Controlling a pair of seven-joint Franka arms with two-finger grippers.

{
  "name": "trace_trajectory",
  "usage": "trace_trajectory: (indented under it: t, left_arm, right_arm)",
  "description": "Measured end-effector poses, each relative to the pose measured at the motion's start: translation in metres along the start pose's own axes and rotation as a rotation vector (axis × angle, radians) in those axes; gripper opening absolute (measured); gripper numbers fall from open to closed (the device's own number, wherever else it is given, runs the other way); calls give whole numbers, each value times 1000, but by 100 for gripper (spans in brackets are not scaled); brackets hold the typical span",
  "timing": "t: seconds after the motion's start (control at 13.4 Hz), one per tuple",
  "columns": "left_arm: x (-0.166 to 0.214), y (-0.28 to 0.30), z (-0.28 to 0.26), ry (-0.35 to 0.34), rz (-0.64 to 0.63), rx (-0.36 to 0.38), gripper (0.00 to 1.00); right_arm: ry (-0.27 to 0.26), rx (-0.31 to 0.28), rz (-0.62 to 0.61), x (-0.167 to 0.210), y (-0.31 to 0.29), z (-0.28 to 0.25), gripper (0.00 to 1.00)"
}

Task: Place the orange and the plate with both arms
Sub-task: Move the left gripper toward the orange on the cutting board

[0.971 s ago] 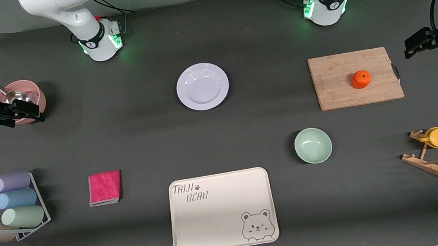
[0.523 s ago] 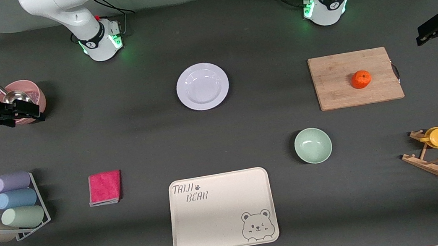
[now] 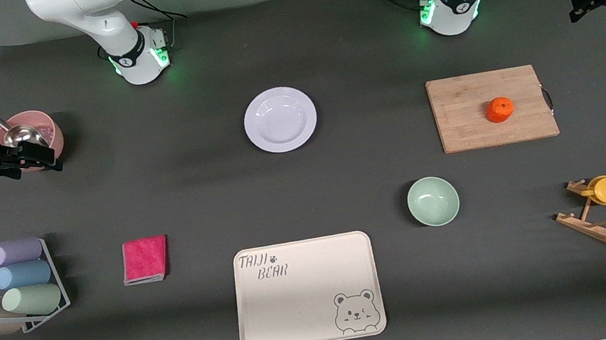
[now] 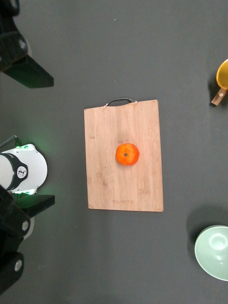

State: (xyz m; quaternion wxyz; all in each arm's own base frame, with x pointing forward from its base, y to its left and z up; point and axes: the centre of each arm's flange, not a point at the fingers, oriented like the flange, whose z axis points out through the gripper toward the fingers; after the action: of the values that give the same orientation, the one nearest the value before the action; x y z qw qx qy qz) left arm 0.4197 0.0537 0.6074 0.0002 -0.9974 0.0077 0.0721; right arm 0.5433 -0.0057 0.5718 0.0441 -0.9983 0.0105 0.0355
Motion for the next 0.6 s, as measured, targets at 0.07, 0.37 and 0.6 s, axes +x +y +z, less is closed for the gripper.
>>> trace_trajectory:
  t: [0.07,0.37,0.6]
  left_arm:
    - [-1,0,3,1,0,1,100]
    - [18,-1,57,22,3,5,100]
    - [31,-4,119,34,1,6,100]
  right_arm:
    - [7,0,3,0,1,-3,100]
    - [8,1,20,-1,11,-13,100]
    - [-1,-1,32,0,17,-11,100]
